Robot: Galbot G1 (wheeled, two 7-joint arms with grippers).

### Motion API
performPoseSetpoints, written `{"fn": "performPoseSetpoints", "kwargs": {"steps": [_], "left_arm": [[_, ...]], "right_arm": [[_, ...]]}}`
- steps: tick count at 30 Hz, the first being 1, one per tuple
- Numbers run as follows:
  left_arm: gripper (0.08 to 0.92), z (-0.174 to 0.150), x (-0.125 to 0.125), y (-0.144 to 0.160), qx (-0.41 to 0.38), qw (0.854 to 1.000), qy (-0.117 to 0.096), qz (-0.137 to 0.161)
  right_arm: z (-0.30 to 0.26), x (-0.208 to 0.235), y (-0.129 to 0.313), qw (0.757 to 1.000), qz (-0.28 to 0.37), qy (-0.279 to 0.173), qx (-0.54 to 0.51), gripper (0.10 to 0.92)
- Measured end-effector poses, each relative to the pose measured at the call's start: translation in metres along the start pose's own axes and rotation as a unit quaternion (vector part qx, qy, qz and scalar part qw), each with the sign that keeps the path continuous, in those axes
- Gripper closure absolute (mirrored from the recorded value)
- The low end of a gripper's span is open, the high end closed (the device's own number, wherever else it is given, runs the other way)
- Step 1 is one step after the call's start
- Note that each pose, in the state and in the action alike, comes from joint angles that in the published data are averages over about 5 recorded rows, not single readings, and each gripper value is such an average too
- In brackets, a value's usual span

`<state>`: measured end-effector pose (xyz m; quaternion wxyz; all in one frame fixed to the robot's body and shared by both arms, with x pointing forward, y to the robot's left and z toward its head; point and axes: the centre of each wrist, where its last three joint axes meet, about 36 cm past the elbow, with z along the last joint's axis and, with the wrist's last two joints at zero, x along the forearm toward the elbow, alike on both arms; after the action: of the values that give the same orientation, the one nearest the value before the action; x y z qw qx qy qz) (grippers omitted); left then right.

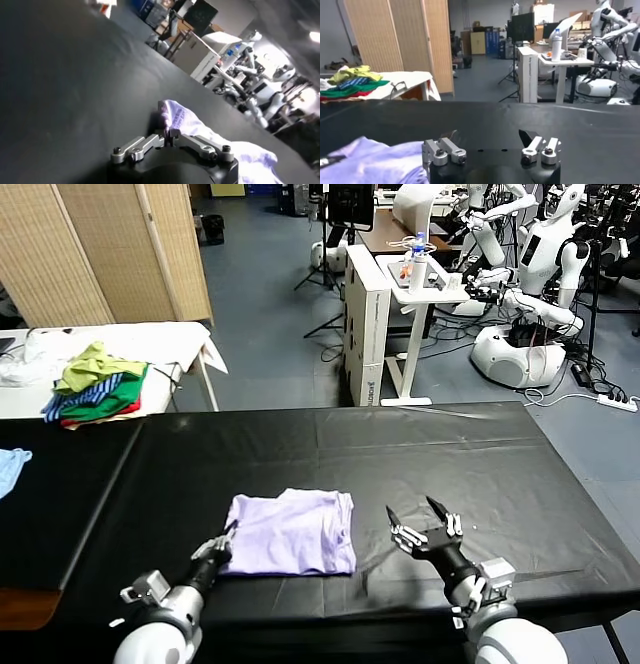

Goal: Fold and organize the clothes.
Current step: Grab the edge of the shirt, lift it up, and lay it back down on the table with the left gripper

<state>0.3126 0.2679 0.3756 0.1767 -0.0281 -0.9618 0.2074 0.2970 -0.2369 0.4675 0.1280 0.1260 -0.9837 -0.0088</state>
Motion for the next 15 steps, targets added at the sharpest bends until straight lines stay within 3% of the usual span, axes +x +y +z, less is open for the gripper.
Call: {"fn": "performPoseSetpoints", "kwargs": {"steps": [6, 15], "left_arm": [[0.820, -0.024, 0.015, 0.015, -0.125, 0.991, -0.022, -0.033], [0.820, -0.089, 0.046, 0.059, -0.254, 0.963, -0.050, -0.077]], "right_arm": [[0.004, -0.004, -0.002, 1.000, 0.004, 0.000, 0.006, 0.115], [0.012, -0.012, 0.000, 1.000, 0.004, 0.004, 0.005, 0.115]]}}
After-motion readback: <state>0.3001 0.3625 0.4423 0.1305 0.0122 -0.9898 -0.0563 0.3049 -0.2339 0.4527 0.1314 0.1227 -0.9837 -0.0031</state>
